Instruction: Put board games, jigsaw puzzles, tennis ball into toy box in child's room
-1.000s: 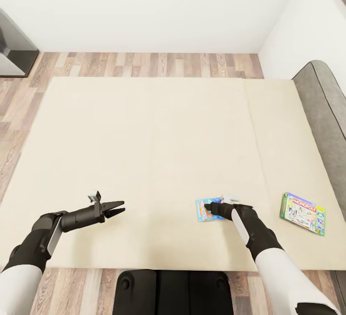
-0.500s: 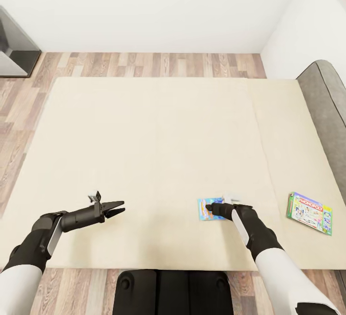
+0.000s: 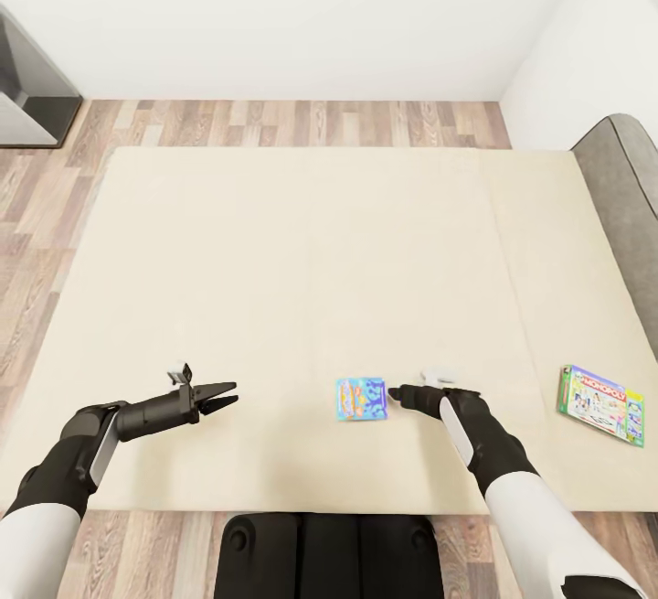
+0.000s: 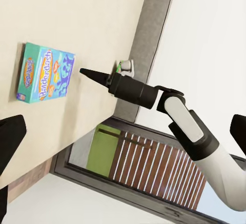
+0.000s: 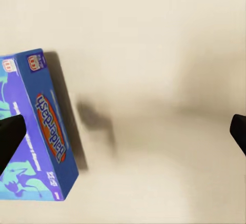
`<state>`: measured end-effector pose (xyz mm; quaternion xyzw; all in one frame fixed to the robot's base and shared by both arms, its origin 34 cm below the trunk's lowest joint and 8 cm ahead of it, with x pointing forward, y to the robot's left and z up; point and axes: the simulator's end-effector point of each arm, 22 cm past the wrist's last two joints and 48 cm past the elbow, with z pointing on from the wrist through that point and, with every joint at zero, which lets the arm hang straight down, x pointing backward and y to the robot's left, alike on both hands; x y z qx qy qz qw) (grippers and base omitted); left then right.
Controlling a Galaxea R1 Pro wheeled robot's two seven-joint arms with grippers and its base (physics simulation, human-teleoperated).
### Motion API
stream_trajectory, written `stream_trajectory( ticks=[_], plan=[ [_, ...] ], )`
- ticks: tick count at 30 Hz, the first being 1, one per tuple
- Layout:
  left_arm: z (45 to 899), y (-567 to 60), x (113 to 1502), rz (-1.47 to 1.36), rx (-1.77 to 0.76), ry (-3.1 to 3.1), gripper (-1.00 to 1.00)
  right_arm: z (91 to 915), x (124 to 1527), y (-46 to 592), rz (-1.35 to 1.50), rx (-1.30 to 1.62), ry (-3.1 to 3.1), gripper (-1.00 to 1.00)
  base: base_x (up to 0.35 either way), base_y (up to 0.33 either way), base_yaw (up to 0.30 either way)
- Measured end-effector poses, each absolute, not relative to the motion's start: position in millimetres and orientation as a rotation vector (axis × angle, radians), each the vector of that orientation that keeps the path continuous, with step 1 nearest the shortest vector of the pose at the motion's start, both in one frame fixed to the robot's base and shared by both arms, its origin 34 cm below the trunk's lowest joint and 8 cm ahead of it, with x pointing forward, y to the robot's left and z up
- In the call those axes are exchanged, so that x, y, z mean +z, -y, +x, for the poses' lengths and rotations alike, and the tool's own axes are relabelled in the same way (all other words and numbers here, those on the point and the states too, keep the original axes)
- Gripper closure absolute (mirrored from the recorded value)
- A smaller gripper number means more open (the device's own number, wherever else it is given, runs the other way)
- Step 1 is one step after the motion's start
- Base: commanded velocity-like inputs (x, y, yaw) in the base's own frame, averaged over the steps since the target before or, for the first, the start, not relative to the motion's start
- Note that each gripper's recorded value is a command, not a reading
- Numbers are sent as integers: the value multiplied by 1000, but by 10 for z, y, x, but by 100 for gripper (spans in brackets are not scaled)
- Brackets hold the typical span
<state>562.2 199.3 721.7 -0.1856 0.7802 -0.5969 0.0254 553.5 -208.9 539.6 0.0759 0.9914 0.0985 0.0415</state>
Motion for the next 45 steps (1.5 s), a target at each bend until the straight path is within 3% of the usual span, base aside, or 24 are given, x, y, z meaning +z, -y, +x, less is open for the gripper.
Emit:
stream_trajectory(
  ticks=[30, 45],
  plan=[
    [5622, -1993, 7217, -574, -1846, -2412, -100, 5537, 5396, 2087, 232, 302, -3034, -100, 0, 22, 0],
    [5622, -1993, 7217, -574, -1845, -2412, -100, 5538, 5396, 2088, 232, 302, -3034, -100, 0, 118, 0]
  ],
)
